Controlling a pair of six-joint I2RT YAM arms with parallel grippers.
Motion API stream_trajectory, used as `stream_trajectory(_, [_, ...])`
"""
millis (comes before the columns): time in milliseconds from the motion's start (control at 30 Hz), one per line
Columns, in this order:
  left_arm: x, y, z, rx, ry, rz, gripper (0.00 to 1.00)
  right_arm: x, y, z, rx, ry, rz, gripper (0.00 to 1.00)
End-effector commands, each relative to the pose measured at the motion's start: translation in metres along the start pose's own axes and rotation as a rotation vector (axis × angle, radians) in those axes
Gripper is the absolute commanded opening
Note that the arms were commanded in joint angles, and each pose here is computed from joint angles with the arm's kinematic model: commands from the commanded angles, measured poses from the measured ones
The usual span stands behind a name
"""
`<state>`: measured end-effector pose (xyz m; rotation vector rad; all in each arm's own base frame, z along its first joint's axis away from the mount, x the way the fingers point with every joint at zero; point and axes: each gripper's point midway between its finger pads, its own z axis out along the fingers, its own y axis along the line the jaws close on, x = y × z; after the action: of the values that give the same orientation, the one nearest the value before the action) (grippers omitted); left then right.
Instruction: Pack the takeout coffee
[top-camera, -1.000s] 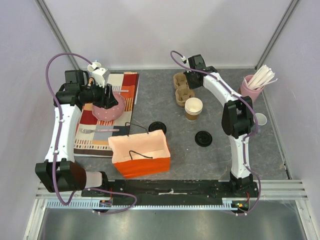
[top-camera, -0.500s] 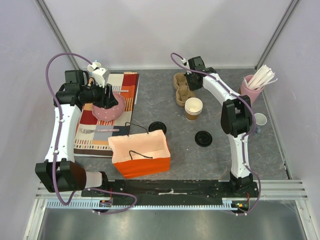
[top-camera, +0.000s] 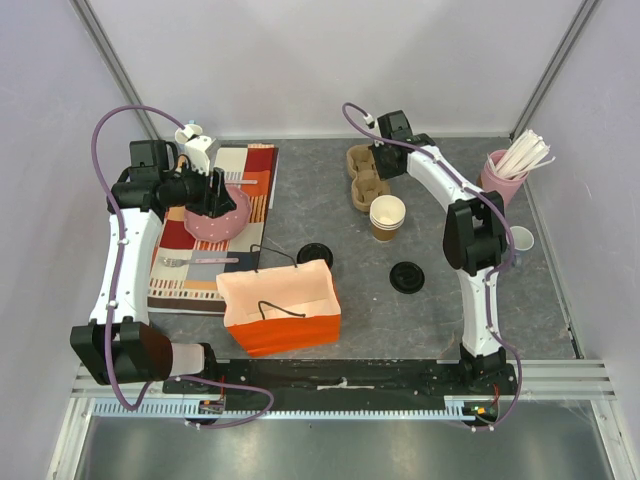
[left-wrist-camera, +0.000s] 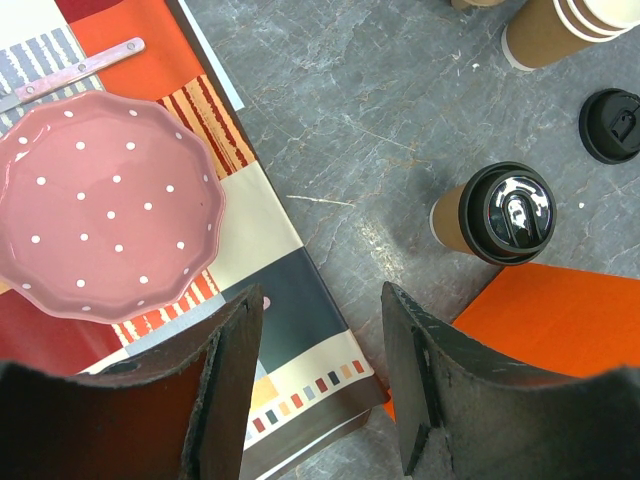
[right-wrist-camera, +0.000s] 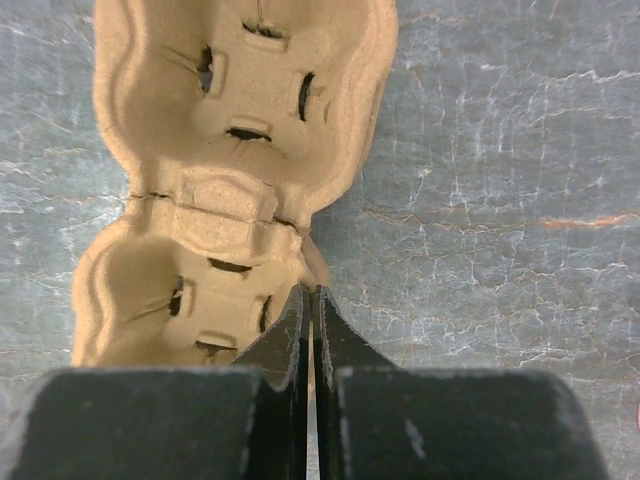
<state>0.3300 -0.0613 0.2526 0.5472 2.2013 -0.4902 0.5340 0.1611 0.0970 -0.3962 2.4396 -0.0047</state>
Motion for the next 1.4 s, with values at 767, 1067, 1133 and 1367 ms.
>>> stream_trajectory(767, [-0.019, -0.004, -0.006, 0.022, -0.062, 0.063, 0.58, -0.075, -0.009, -0.059, -0.103, -0.282, 0.151, 0.00])
stream_trajectory(1067, [-0.018, -0.005, -0.005, 0.024, -0.059, 0.064, 0.58, -0.101, -0.012, -0.082, -0.120, -0.379, 0.148, 0.00])
stream_trajectory(1133, [-0.018, -0.005, -0.005, 0.025, -0.060, 0.064, 0.58, -0.101, -0.013, -0.084, -0.116, -0.380, 0.146, 0.00])
stream_trajectory(1367, [-0.019, -0.005, -0.006, 0.025, -0.061, 0.065, 0.58, -0.113, -0.017, -0.098, -0.111, -0.424, 0.139, 0.00])
